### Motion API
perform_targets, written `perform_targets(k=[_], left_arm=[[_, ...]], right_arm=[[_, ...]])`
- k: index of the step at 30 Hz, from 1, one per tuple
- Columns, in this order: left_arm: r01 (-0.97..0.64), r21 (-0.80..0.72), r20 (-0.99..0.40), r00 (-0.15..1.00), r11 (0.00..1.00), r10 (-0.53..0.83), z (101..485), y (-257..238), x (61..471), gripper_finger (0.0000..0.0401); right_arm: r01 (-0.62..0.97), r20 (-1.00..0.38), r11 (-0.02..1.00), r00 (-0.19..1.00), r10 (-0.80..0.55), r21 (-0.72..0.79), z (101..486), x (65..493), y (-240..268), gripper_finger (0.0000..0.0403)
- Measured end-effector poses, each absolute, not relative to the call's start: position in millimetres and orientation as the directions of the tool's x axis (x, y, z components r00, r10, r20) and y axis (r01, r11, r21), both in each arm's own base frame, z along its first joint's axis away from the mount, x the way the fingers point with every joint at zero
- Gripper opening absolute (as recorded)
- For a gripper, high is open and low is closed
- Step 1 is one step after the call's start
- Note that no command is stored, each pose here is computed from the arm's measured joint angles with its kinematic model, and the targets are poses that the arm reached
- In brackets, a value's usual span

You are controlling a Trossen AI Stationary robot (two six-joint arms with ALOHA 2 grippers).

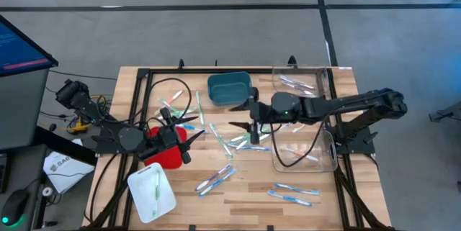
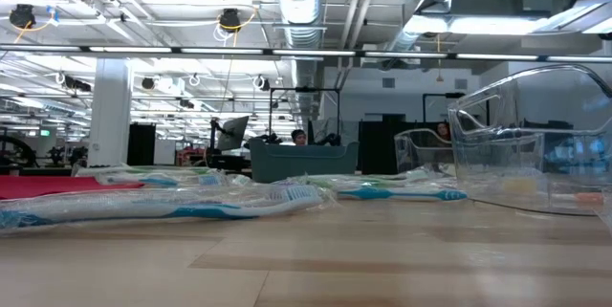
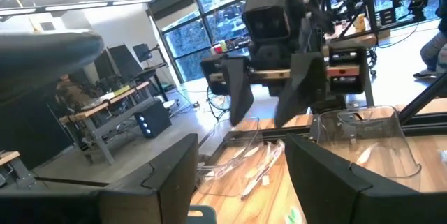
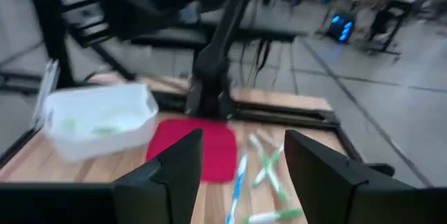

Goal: Pick & Place Toothbrushes
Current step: Put the green toothbrush into the white bin

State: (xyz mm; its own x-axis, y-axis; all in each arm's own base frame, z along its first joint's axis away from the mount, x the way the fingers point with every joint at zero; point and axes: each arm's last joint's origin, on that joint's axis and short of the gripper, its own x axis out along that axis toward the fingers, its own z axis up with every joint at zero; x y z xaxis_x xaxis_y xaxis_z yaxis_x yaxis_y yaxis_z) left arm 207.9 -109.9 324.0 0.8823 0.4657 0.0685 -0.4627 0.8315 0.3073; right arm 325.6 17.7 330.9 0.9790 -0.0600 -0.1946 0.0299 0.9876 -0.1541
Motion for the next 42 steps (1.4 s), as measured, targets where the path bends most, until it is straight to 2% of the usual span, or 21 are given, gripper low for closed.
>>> perform_targets(k=[4,9,17,26,33,39,42], left_arm=[[-0.464,0.305,0.07,0.882,0.832,0.466,324.6,-109.5,207.5,0.0208],[-0.465,0.304,0.07,0.881,0.832,0.467,324.8,-109.2,207.4,0.0208],[-0.464,0.306,0.072,0.882,0.831,0.466,324.8,-106.4,209.3,0.0208],[-0.398,0.273,0.063,0.916,0.876,0.397,316.4,-90.0,229.7,0.0208],[-0.297,0.223,0.001,0.952,0.928,0.305,306.8,-77.6,239.8,0.0208],[-0.319,0.22,-0.07,0.938,0.922,0.341,298.7,-63.9,243.8,0.0199],[-0.291,0.191,-0.105,0.943,0.937,0.315,295.1,-54.2,247.0,0.0189]], right_arm=[[0.056,-0.025,0.991,0.998,-0.06,-0.124,333.0,326.9,6.4,0.0196],[-0.086,0.078,0.984,0.992,0.098,-0.155,340.9,326.1,-2.0,0.0199],[-0.128,0.01,0.978,0.991,0.132,-0.165,333.4,327.3,-2.9,0.0194],[-0.129,-0.017,0.978,0.992,0.128,-0.163,330.6,327.3,-4.5,0.0198],[-0.149,-0.024,0.977,0.989,0.147,-0.153,330.0,327.3,1.9,0.0196],[-0.16,-0.04,0.975,0.987,0.156,-0.152,331.3,324.1,4.9,0.0194],[-0.17,-0.064,0.972,0.985,0.162,-0.163,333.4,318.7,6.4,0.0196]])
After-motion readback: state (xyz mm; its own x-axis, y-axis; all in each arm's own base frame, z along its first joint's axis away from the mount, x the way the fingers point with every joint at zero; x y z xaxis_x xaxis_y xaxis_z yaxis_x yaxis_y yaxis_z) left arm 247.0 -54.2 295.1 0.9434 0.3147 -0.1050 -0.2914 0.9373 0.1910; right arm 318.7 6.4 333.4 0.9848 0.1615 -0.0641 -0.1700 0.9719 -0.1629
